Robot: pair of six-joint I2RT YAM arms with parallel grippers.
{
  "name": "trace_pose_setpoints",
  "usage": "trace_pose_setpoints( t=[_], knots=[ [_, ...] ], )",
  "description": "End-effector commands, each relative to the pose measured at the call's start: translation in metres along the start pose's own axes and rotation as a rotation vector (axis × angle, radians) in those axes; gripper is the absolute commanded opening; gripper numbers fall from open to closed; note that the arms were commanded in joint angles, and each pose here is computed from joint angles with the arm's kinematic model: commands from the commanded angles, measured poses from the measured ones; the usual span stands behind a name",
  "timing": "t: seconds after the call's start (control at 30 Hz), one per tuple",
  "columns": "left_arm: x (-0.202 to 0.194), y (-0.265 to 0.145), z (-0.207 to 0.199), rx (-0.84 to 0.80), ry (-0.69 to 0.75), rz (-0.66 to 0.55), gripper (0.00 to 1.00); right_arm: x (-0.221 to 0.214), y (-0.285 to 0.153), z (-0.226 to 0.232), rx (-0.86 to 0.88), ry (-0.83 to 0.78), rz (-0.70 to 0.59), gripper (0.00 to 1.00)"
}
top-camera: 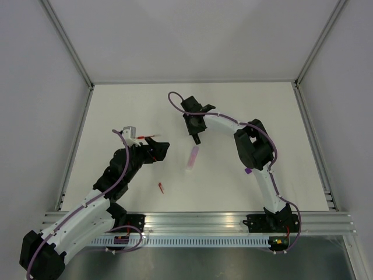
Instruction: Insert the pens into the pen caps
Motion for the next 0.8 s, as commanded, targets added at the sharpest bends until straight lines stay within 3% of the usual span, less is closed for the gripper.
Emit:
trace_pose_setpoints(
  t=[0.0, 0.33, 0.6, 0.77],
  knots=[
    [0.002, 0.001, -0.001, -0.015, 0.027, -0.016, 0.99, -0.009, -0.002, -0.009, -0.013, -0.013, 0.054, 0.32],
    [-0.011, 0.008, -0.004, -0.050, 0.049, 0.049, 0.96, 0.003, -0.011, -0.034, -0.037, 0.015, 0.014, 0.01],
    [-0.020, 0.015, -0.009, -0.087, 0.082, 0.100, 0.95, 0.035, -0.048, -0.044, -0.020, 0.090, -0.097, 0.00],
    [-0.027, 0.016, -0.016, -0.135, 0.097, 0.135, 0.94, 0.049, -0.090, -0.030, 0.079, 0.200, -0.249, 0.00]
  ],
)
Point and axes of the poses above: each gripper's point midway between its finger pads, its own y axis out along the fingers, its own z axis along the line the jaws close on, x = y × z, the point moved 1 cm from there along -y, back along the fingers, and after that the axes turned 15 degrees about -y, right-handed, at the moved point
